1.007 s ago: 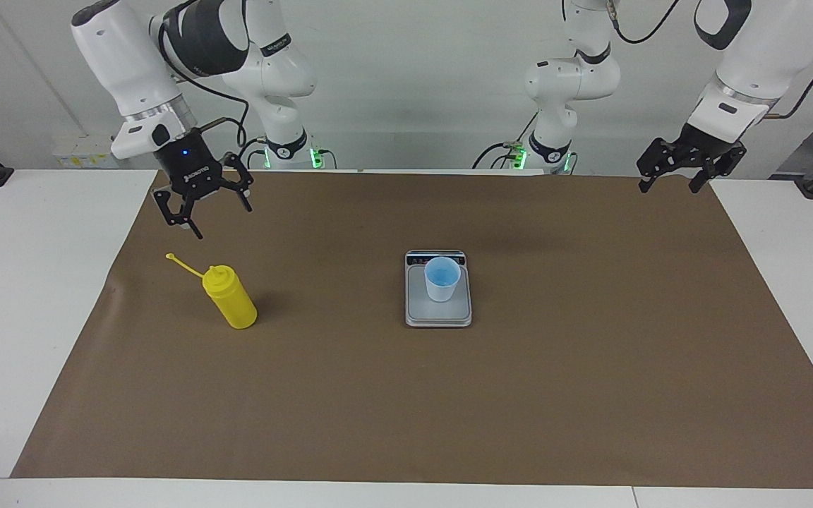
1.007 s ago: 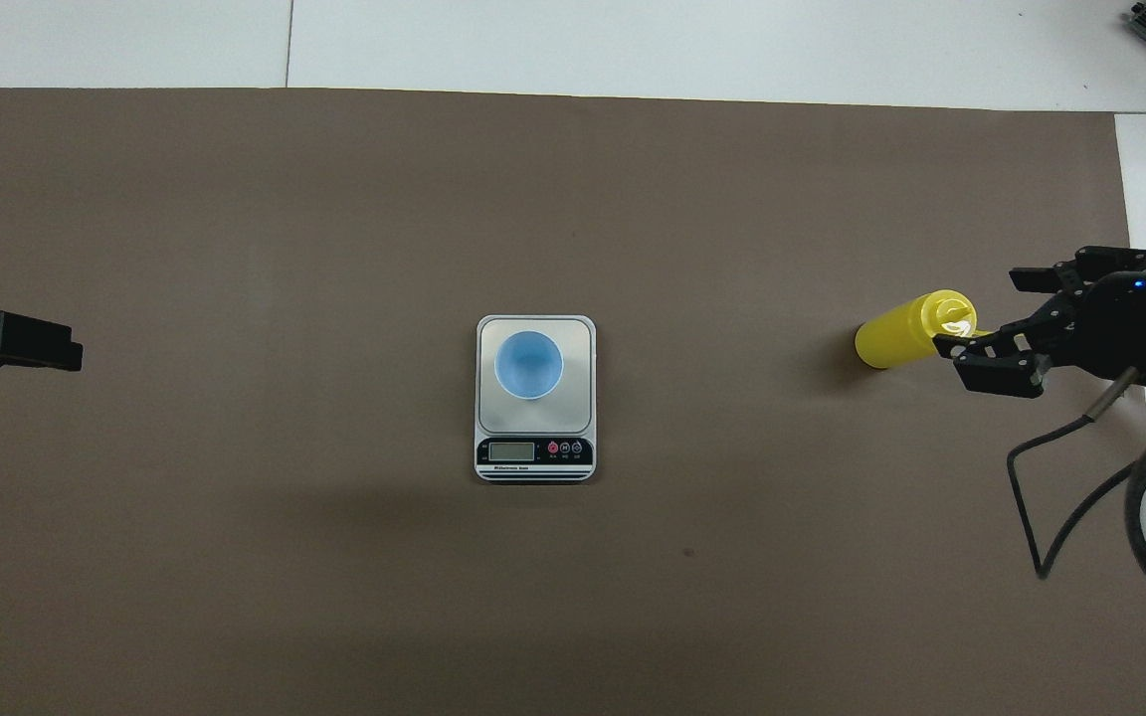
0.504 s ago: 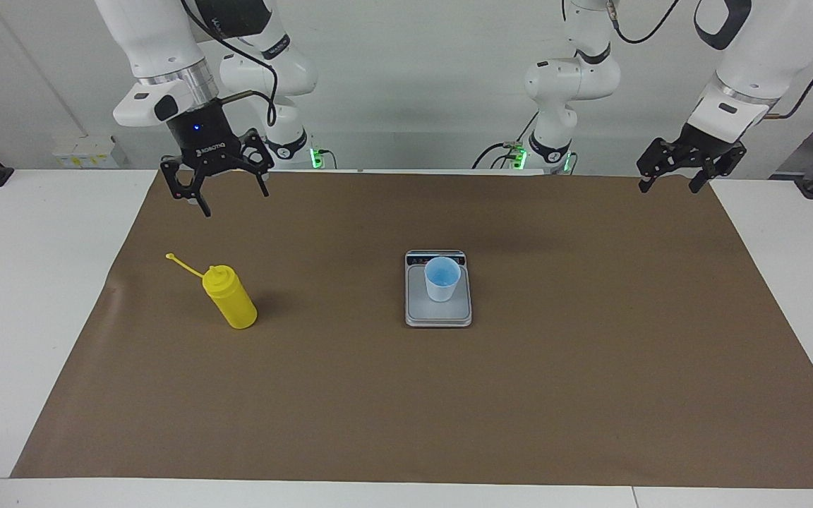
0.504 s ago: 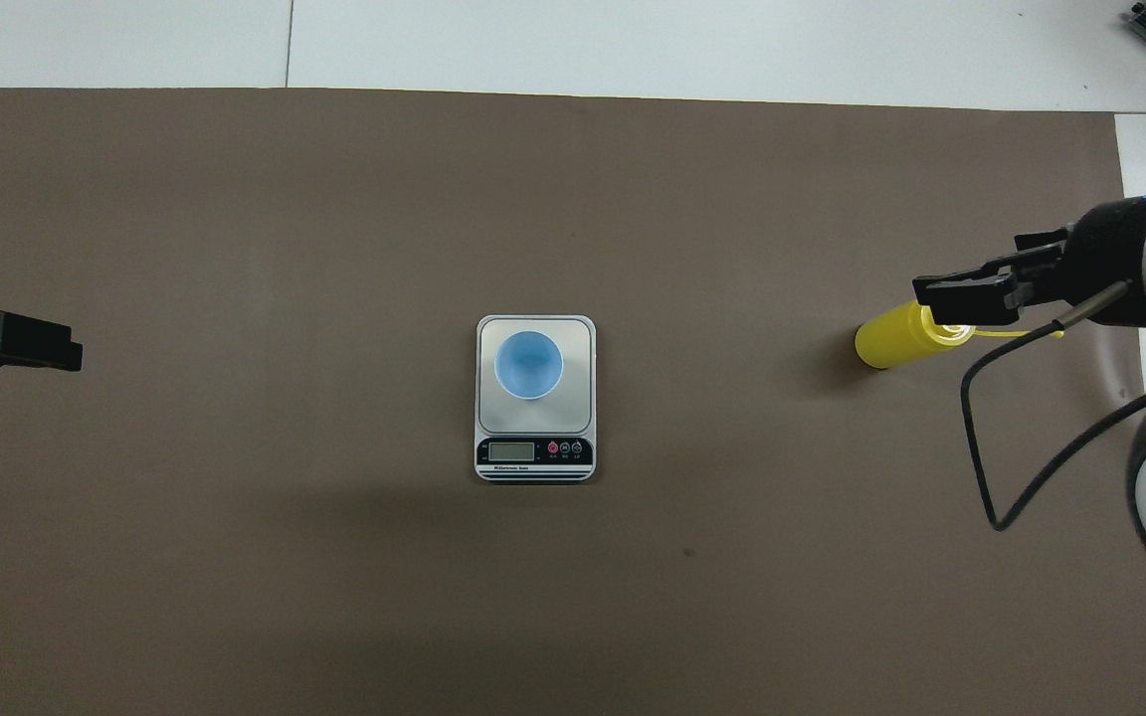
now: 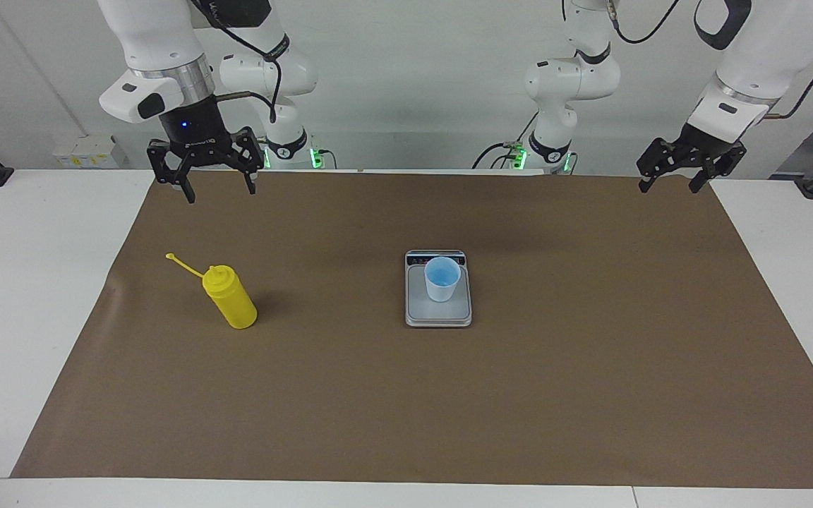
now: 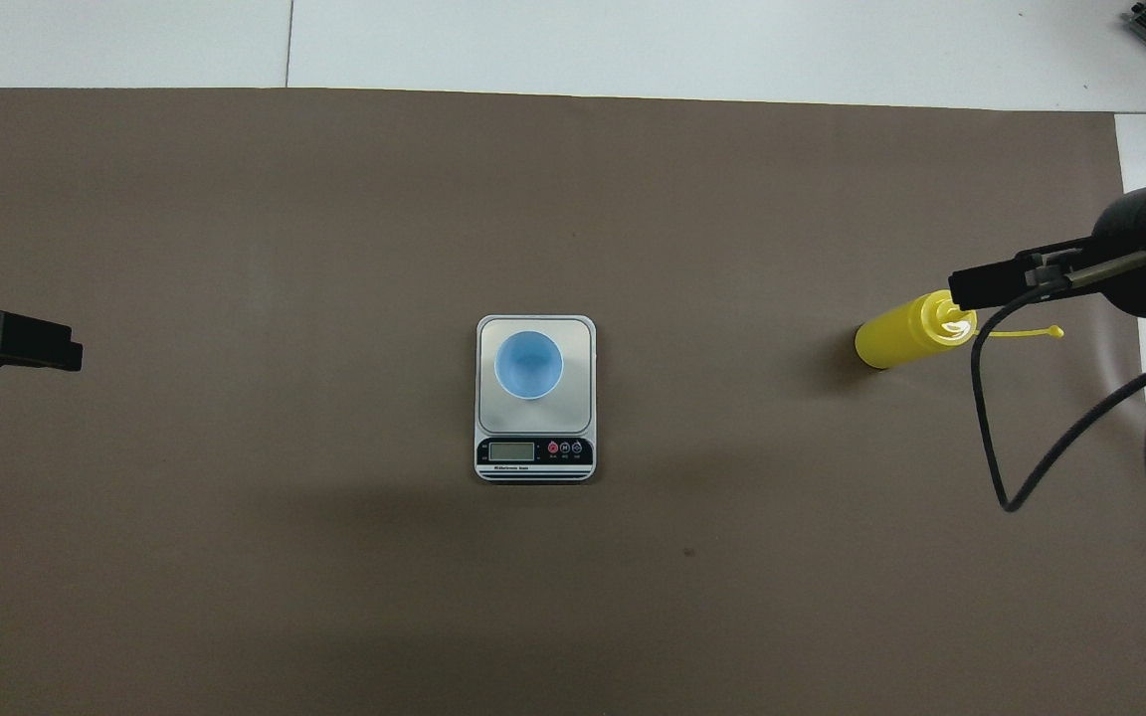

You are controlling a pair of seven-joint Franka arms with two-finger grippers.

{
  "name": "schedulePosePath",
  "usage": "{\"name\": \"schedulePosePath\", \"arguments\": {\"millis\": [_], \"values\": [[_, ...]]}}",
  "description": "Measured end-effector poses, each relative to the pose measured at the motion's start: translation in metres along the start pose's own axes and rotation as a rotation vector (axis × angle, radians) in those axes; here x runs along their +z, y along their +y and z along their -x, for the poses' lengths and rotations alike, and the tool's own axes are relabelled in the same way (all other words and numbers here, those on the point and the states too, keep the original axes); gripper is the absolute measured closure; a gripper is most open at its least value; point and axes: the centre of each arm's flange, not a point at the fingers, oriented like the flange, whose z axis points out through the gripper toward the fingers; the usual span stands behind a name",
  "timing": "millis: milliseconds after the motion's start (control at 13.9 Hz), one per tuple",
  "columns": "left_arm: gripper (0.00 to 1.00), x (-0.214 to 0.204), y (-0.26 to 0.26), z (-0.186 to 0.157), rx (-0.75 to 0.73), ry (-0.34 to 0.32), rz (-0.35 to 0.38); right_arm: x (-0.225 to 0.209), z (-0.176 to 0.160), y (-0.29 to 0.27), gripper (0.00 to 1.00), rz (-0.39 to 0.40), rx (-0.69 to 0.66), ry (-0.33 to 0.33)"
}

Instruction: Pour seasoning into cup on scale with both arms

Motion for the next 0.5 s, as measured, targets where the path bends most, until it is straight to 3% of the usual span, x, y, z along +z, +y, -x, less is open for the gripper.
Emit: {"name": "schedulePosePath", "arguments": {"millis": [288, 504], "values": [[0.00, 0.000, 0.000, 0.000, 0.000, 0.000, 0.000, 0.015, 0.004, 0.006, 0.00, -0.003, 0.013, -0.051], [0.00, 0.000, 0.000, 0.000, 0.000, 0.000, 0.000, 0.028, 0.009, 0.015, 0.00, -0.002, 0.097, -0.083]]}}
